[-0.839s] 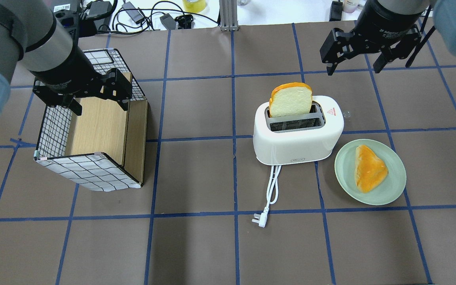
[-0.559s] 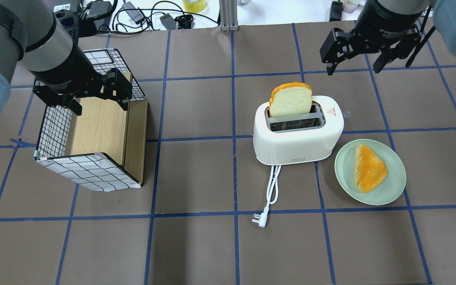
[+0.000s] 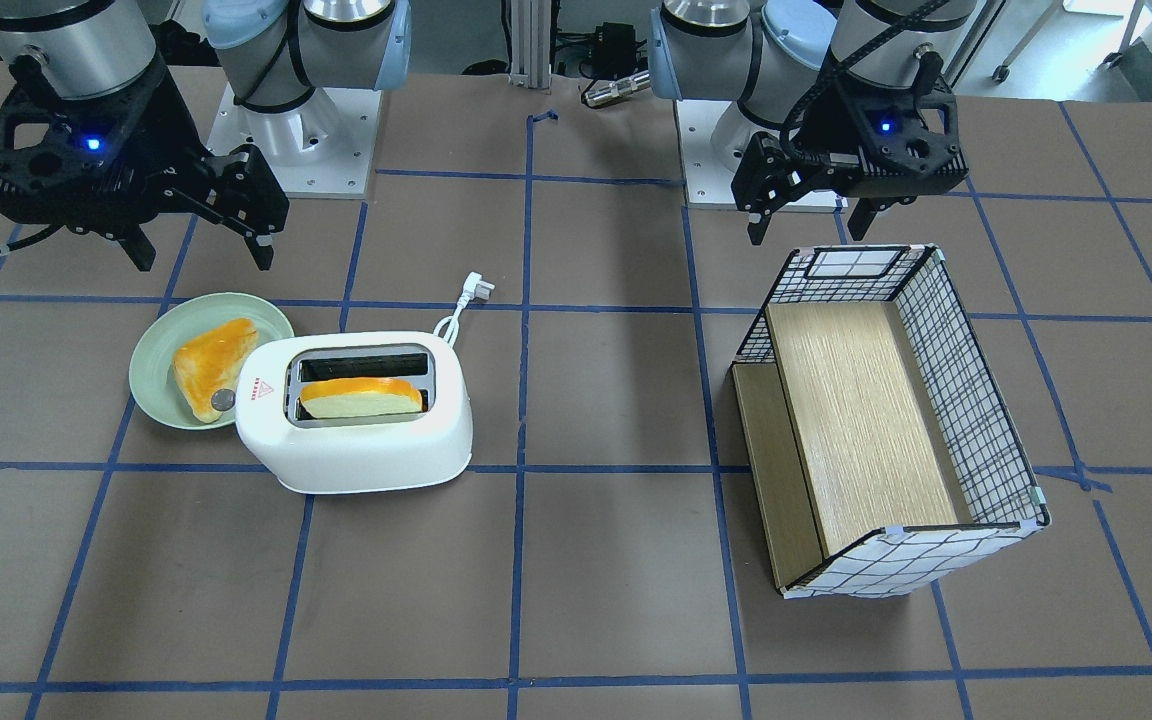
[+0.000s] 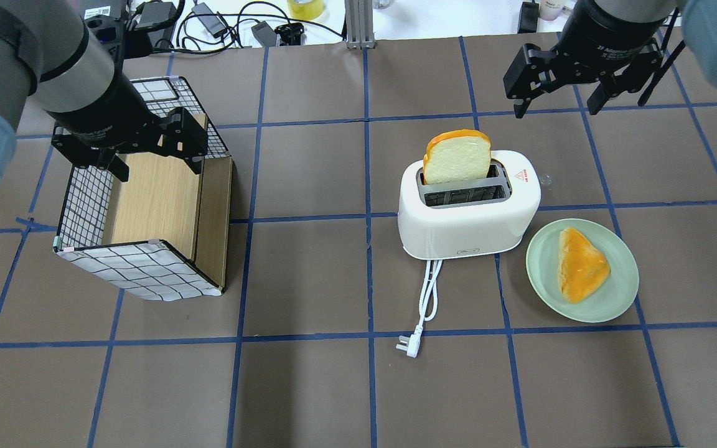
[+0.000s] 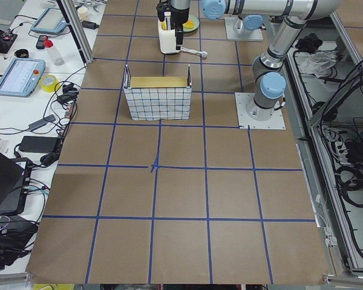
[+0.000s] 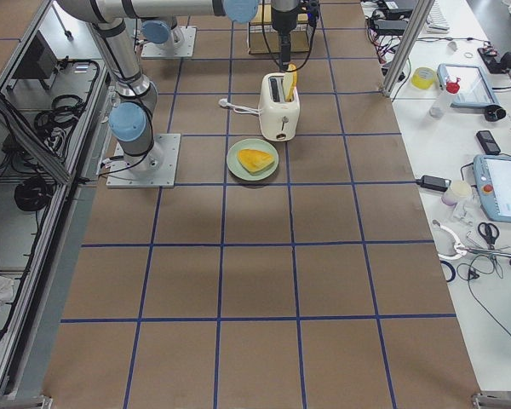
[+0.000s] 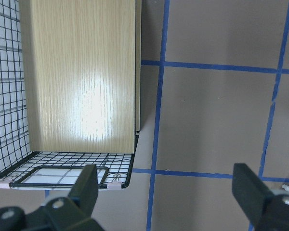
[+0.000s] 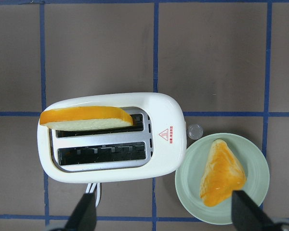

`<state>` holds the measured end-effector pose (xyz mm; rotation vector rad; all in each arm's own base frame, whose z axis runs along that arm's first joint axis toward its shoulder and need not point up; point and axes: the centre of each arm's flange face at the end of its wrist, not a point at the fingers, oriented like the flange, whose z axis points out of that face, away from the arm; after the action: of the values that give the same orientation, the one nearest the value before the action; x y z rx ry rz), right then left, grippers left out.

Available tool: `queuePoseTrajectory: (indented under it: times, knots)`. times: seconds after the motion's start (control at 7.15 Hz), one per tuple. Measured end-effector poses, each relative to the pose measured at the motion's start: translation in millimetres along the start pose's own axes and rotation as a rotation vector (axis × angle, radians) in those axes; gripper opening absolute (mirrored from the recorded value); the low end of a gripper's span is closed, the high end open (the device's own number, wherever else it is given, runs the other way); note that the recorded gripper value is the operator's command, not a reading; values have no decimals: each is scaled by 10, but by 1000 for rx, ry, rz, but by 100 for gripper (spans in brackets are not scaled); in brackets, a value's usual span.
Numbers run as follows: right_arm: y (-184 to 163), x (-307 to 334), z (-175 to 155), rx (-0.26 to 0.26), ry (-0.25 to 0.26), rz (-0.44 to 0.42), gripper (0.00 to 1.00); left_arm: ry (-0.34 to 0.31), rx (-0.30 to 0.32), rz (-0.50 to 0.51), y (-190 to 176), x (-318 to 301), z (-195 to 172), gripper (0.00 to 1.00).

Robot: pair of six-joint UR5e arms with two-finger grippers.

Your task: Press toaster with right arm

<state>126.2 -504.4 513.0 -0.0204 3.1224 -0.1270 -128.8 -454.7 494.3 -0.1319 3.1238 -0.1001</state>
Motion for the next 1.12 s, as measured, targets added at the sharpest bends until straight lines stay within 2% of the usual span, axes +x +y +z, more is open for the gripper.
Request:
queuePoseTrajectory:
  times: [1.12]
  knots:
    - [-80, 378, 12, 0, -7, -16, 98, 0, 0, 0, 0, 0, 0, 100]
